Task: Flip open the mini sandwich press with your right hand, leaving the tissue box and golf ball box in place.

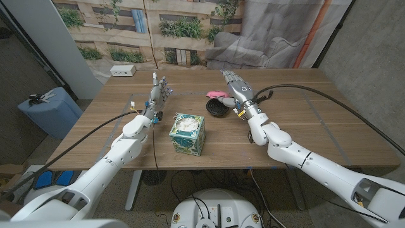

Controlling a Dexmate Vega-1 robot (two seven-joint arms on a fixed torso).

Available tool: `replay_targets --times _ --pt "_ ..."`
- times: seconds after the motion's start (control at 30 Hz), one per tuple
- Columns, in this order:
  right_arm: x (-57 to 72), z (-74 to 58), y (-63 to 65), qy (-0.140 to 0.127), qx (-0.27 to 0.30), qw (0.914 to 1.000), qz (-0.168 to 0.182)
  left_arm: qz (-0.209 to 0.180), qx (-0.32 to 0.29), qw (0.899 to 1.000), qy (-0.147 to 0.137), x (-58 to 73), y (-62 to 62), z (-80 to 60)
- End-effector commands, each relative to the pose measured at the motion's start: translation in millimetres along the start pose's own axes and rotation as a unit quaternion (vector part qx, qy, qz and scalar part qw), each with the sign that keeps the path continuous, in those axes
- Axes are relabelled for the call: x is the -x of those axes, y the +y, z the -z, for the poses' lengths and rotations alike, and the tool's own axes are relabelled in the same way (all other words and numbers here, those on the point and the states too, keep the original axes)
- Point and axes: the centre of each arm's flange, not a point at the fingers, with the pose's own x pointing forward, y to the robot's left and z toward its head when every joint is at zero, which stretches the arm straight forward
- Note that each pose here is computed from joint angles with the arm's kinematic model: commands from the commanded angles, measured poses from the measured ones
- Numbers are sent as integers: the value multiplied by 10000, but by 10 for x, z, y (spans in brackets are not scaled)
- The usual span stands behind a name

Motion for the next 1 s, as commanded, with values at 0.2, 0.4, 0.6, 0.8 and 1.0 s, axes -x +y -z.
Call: replay_targets --times 0.2,0.4,0.6,0.8,1.0 --pt "-162 91 -17 132 -29 9999 106 0 0 10000 1 0 -1 1" --pt "-237 113 -52 178 -106 9997 92 0 0 10000 1 0 -1 1" --pt "-301 124 -88 186 -165 9997 34 0 0 10000 1 0 0 0" --pt "-350 146 -110 222 -234 9995 -12 0 0 10000 1 0 0 0" --pt "-424 161 -118 243 -293 9992 -107 0 0 10000 1 0 0 0"
